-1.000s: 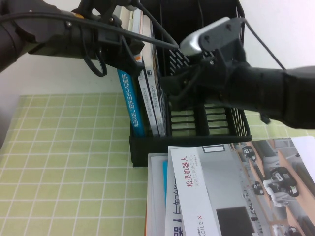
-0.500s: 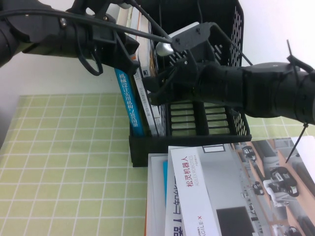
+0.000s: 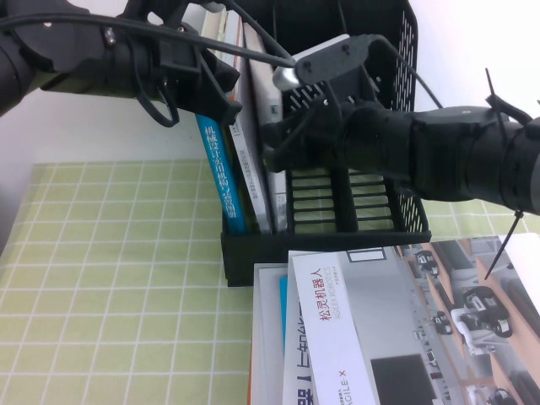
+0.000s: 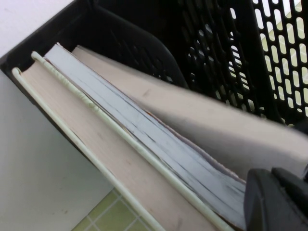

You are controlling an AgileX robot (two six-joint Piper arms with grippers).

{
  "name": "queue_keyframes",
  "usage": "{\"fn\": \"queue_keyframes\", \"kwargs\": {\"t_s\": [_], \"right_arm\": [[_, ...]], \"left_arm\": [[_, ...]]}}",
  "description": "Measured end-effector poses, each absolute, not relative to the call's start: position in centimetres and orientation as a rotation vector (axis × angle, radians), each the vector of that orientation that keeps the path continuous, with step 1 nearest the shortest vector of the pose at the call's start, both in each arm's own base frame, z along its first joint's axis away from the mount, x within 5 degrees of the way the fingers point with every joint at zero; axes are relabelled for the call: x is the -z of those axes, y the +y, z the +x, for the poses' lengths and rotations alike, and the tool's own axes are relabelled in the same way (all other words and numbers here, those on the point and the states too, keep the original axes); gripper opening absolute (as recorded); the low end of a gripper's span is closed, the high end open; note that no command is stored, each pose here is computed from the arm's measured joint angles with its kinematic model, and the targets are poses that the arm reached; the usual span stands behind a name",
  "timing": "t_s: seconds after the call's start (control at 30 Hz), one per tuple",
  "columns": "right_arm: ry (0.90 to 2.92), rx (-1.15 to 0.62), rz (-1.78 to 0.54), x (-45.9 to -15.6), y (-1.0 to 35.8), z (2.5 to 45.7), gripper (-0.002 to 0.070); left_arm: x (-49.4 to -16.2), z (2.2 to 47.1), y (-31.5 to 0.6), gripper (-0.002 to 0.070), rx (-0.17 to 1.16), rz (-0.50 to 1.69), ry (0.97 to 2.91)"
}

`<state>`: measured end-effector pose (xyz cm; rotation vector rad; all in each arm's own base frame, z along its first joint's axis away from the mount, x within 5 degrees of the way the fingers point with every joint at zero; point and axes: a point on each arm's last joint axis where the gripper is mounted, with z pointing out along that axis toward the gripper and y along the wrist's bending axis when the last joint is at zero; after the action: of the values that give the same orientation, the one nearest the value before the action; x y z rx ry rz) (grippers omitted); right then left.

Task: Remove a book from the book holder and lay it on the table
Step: Pick up the right side book from the book shelf, then place the picked book on the book

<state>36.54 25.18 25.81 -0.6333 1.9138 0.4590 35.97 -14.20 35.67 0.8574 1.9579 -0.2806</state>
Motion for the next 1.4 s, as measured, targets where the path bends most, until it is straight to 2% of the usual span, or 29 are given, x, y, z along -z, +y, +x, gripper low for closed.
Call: {"fn": "queue_keyframes", "kwargs": {"t_s": [0.3,0.5,0.6,0.7,0.83,1.0,1.2,1.4], "right_arm": [[1.946,-0.448,-0.569,-25.2,25.3,37.3,0.0344],[1.961,-0.470,-0.589,-23.1,26.7,39.0,0.0334],[1.953,-0.477,-0.591,-23.0,27.1,39.5,0.0269],[1.945,-0.474,-0.583,-23.3,27.1,39.6,0.0123],[1.930,-0.482,-0.570,-24.2,26.9,39.5,0.0120],[1.829,-0.549,-0.540,-29.2,26.1,38.0,0.0120],[1.611,-0.645,-0.515,-38.5,23.8,34.0,0.0120],[1.430,-0.703,-0.521,-45.0,21.5,29.6,0.0120]], "left_arm": [[-35.6,36.0,-14.2,-0.0003,0.283,0.855,1.961],[-35.6,36.0,-14.2,-0.0003,0.283,0.855,1.961],[-35.6,36.0,-14.2,-0.0003,0.283,0.855,1.961],[-35.6,36.0,-14.3,-0.0003,0.293,0.848,1.961],[-35.6,36.0,-14.3,-0.0003,0.304,0.841,1.963],[-35.7,36.0,-14.4,-0.0003,0.329,0.821,1.964],[-36.6,35.2,-14.1,-0.0003,0.338,0.825,1.955],[-41.3,31.2,-12.9,-0.0003,0.376,0.767,1.895]]}}
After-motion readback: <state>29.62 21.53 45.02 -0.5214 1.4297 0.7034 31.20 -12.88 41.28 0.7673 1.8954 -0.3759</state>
